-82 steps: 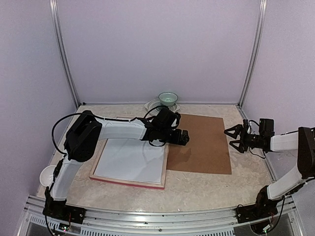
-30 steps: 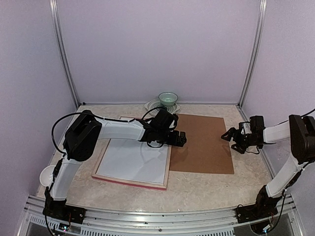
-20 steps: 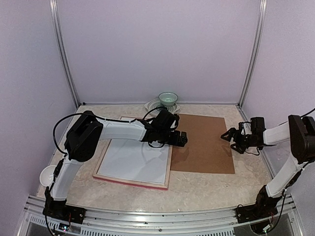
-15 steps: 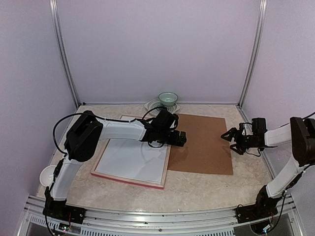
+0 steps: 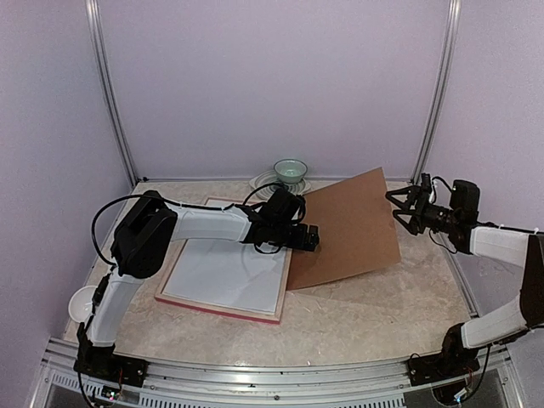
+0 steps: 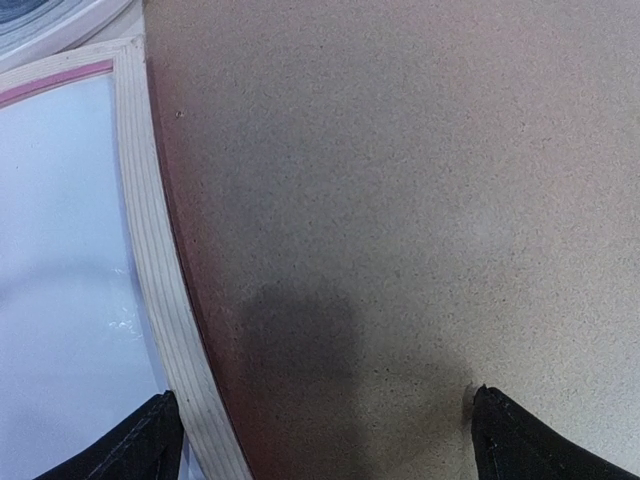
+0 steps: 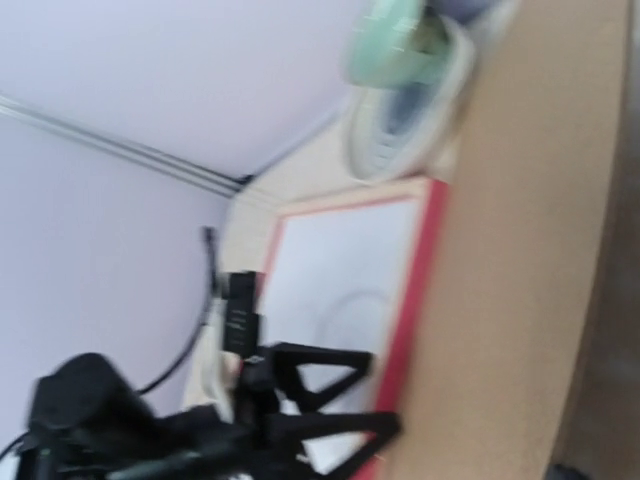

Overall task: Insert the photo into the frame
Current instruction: Turn over the backboard at the center of the board.

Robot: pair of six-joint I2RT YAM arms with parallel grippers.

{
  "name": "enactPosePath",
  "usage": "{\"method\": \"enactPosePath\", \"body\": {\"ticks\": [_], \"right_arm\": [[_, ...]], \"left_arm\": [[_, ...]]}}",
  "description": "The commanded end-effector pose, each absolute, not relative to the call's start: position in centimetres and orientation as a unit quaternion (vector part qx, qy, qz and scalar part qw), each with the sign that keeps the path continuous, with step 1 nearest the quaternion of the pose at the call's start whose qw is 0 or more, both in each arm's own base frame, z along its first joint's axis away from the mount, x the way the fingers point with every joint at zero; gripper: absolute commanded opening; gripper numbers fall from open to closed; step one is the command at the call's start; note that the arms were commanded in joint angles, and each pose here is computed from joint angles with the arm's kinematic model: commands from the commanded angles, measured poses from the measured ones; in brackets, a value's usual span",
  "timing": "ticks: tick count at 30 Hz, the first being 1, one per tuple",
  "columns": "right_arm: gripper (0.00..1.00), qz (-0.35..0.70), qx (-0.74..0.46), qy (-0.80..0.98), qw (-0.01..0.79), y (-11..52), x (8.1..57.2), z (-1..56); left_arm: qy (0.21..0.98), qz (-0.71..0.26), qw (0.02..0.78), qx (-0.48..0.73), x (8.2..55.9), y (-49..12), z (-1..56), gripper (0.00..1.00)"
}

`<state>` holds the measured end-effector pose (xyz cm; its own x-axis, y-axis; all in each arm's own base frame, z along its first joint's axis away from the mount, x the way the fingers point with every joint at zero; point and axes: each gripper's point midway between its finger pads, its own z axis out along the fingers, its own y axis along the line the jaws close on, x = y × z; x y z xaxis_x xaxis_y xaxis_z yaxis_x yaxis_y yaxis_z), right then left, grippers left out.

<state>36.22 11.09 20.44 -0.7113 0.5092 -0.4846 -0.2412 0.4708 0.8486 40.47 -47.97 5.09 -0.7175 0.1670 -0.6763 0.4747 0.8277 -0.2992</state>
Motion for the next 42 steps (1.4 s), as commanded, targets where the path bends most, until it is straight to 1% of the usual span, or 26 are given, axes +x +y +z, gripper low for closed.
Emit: {"method": "enactPosePath", "body": {"ticks": [1, 20, 29, 35, 42], "right_arm": [[0.98, 0.585, 0.017, 0.75, 0.309, 16.2, 33.9, 22.4], [0.98, 0.669, -0.027, 0.684, 0.29, 20.3, 33.2, 26.1], [0.98, 0.694, -0.041, 0.662, 0.279, 22.6, 33.6, 27.7], [0.98, 0.695, -0.045, 0.664, 0.273, 24.1, 34.6, 28.0], [0.98, 0.697, -0.045, 0.664, 0.269, 25.1, 35.3, 28.0]], "left_arm": [[0.886, -0.29, 0.291, 0.213, 37.2, -51.4, 4.2, 0.99], [0.884, -0.307, 0.302, 0.185, 37.7, -49.4, 6.1, 0.99], [0.874, -0.331, 0.317, 0.163, 38.2, -47.5, 9.1, 0.99], [0.859, -0.355, 0.334, 0.156, 38.7, -47.2, 11.5, 0.99], [0.853, -0.386, 0.317, 0.151, 38.0, -47.7, 11.2, 0.99]]}}
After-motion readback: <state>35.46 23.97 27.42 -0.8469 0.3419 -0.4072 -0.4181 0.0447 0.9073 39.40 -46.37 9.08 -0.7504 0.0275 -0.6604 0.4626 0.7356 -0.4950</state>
